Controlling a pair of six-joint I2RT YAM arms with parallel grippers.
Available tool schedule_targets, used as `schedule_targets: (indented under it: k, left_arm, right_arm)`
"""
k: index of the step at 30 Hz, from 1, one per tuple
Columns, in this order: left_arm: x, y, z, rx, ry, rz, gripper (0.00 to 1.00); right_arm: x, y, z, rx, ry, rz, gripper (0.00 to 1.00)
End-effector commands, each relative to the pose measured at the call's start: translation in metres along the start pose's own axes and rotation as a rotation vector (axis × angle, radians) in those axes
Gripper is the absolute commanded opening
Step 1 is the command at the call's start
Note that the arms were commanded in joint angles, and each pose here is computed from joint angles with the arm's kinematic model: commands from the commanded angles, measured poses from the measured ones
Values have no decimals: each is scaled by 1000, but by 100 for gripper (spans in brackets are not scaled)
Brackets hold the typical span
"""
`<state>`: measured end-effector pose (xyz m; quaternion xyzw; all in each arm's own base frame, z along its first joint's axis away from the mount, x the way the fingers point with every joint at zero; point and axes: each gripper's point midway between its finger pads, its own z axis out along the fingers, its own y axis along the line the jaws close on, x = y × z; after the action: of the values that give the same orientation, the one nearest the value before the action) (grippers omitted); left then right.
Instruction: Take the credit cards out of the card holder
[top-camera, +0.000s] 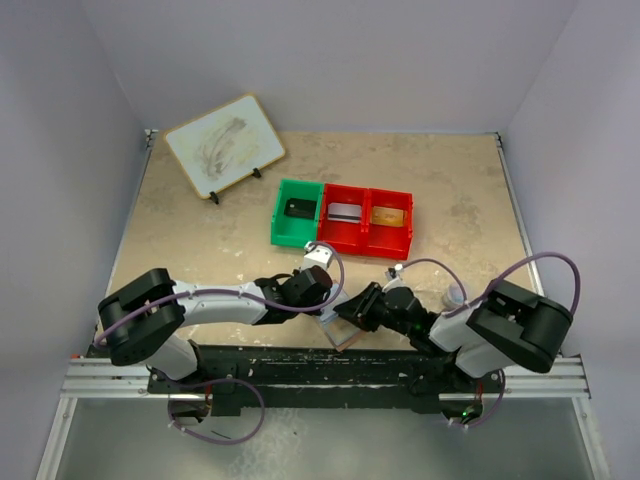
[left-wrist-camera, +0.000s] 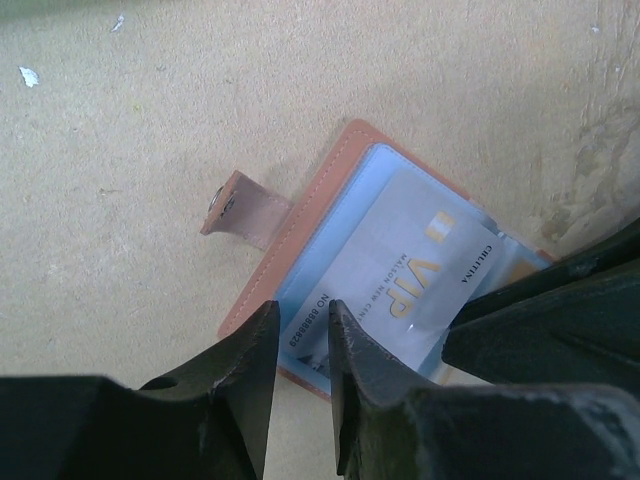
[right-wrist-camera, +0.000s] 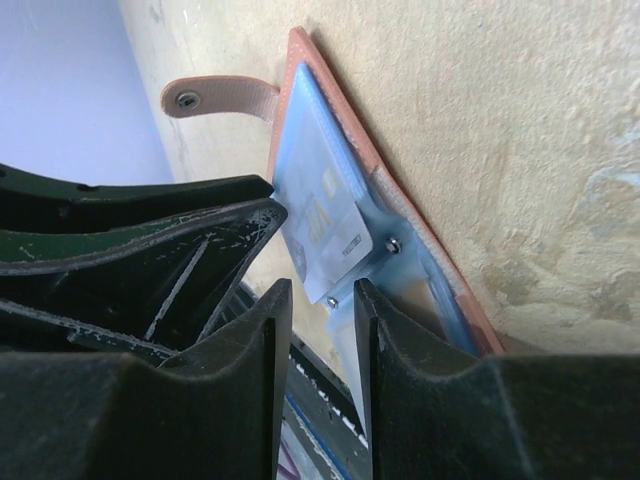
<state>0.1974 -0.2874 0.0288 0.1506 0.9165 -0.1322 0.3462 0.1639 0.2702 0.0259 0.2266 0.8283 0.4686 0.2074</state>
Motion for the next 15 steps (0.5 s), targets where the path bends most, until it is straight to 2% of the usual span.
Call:
schedule_targets:
  k: [1, 5, 10, 15]
  left_arm:
    - [-7, -4, 1, 3, -26, -37, 23]
    - [-8, -6, 1, 5, -21, -43, 22]
    - [-9, -4, -1, -4, -21, -45, 21]
    - [-11, -4, -2, -6, -24, -48, 21]
  right_arm:
    - [-9, 0, 5, -15, -55, 40, 33]
    - [-5, 0, 9, -34, -37, 46, 25]
    - [-5, -4, 3, -76, -42, 94, 21]
    - [1, 1, 3, -163, -13, 97, 3]
